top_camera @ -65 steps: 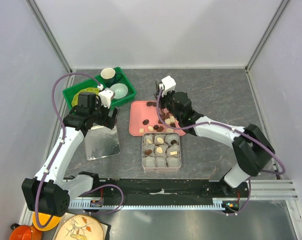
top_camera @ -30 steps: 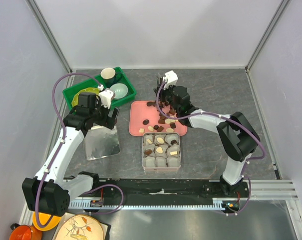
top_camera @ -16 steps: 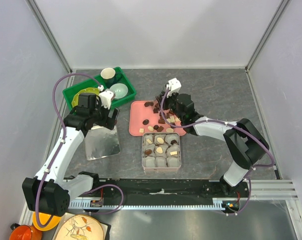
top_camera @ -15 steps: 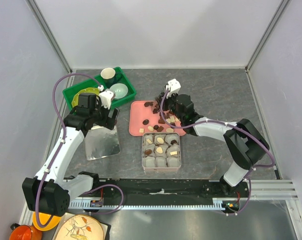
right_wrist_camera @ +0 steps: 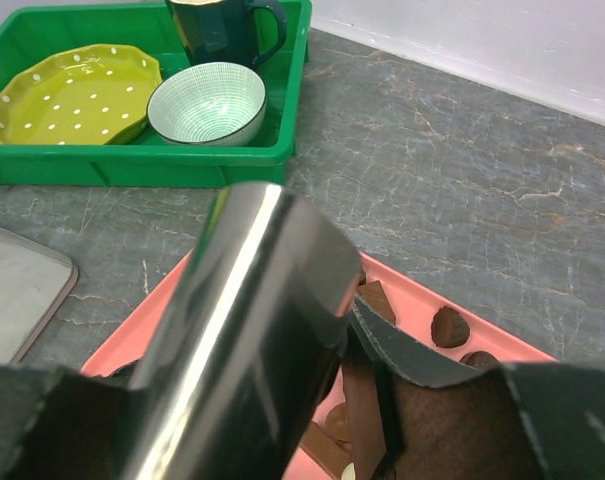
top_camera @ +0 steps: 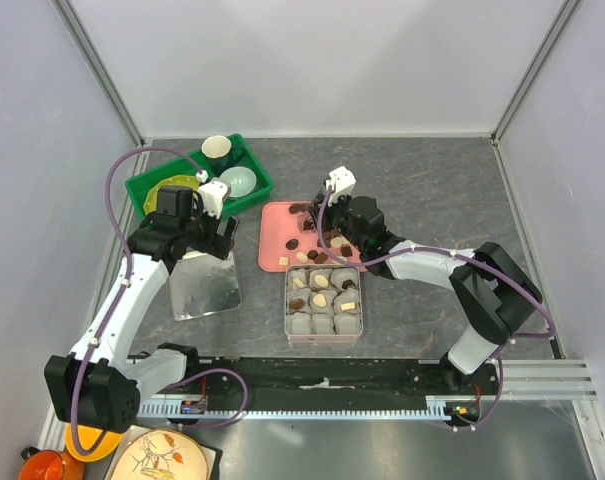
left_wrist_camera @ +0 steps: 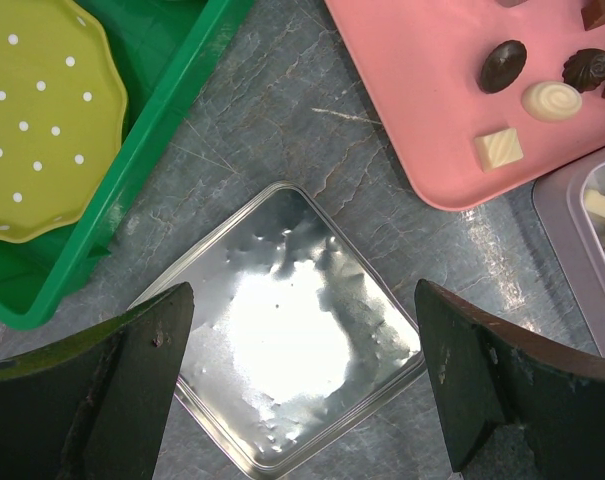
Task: Pack the chocolate
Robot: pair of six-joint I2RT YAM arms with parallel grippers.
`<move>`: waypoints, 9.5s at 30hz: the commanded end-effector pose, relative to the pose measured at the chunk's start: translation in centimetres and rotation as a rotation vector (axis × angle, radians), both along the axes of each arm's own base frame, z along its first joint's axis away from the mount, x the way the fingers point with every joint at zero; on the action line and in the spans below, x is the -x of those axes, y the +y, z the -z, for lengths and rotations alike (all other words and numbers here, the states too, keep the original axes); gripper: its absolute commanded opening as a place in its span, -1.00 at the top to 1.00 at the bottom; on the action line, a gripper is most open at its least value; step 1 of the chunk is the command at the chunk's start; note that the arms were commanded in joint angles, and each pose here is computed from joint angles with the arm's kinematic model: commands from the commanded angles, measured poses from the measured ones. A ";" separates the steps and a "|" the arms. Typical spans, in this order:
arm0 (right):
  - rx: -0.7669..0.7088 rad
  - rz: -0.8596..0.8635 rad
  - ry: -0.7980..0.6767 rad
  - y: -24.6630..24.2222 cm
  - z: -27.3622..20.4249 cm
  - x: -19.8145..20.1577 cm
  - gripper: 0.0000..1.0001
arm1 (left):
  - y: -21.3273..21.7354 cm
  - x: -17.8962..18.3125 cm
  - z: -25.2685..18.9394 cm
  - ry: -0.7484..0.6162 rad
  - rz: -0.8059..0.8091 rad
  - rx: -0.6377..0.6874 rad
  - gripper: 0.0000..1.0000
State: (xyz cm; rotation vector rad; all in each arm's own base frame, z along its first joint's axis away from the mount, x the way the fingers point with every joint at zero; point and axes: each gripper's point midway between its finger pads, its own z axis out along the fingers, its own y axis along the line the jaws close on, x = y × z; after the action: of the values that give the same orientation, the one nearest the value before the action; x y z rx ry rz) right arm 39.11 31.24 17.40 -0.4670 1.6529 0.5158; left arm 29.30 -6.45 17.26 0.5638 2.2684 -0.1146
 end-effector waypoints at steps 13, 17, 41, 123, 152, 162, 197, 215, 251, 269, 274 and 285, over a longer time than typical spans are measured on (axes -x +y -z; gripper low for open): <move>0.022 -0.040 -0.072 2.9 -4.4 -2.8 0.37 | 0.4 0.0 -0.7 -0.039 0.017 -0.024 -0.97; 0.010 -0.067 -0.091 2.8 -6.6 -1.5 0.43 | 0.3 0.0 -0.8 -0.040 0.020 -0.020 -0.97; -0.011 -0.514 0.099 0.3 -8.7 21.2 0.51 | 0.1 0.0 -0.4 -0.027 0.011 -0.004 -0.96; 0.055 -0.222 -0.056 6.6 -3.1 1.3 -0.04 | 0.4 0.2 -0.5 -0.041 0.007 -0.014 -0.96; 0.059 -0.207 -0.156 2.4 -12.0 4.8 0.43 | 0.4 0.4 -0.4 -0.036 0.009 -0.015 -0.96; 0.051 -0.327 -0.070 -1.9 -12.4 13.1 0.49 | 0.3 0.3 -0.6 -0.038 0.009 -0.010 -0.96; 0.089 -0.516 0.103 1.0 -5.5 21.9 0.14 | 0.3 0.7 0.0 -0.023 0.003 -0.004 -0.95; 0.106 -0.231 -0.213 0.3 -16.2 14.9 0.41 | 0.3 0.9 -0.6 -0.040 0.007 0.001 -0.96; 0.122 -0.053 -0.060 0.0 -3.8 -8.2 0.05 | 0.5 0.6 0.4 -0.028 0.009 -0.012 -0.96; 0.141 -0.101 0.049 0.2 1.1 -7.2 0.06 | 0.8 0.7 0.7 -0.028 0.006 -0.026 -0.96; 0.171 -0.097 0.071 -0.6 2.5 -6.4 0.07 | 0.8 0.8 0.6 -0.030 0.009 -0.030 -0.96; 0.153 -0.096 0.071 -1.2 1.9 -5.0 0.29 | 0.7 0.8 0.5 -0.030 0.011 -0.025 -0.96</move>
State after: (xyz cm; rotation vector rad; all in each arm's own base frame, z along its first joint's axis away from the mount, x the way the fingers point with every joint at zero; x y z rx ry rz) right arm 45.31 30.41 16.07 -0.6480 1.7070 0.4626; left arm 27.78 -6.00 15.93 0.5682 2.2881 -0.1103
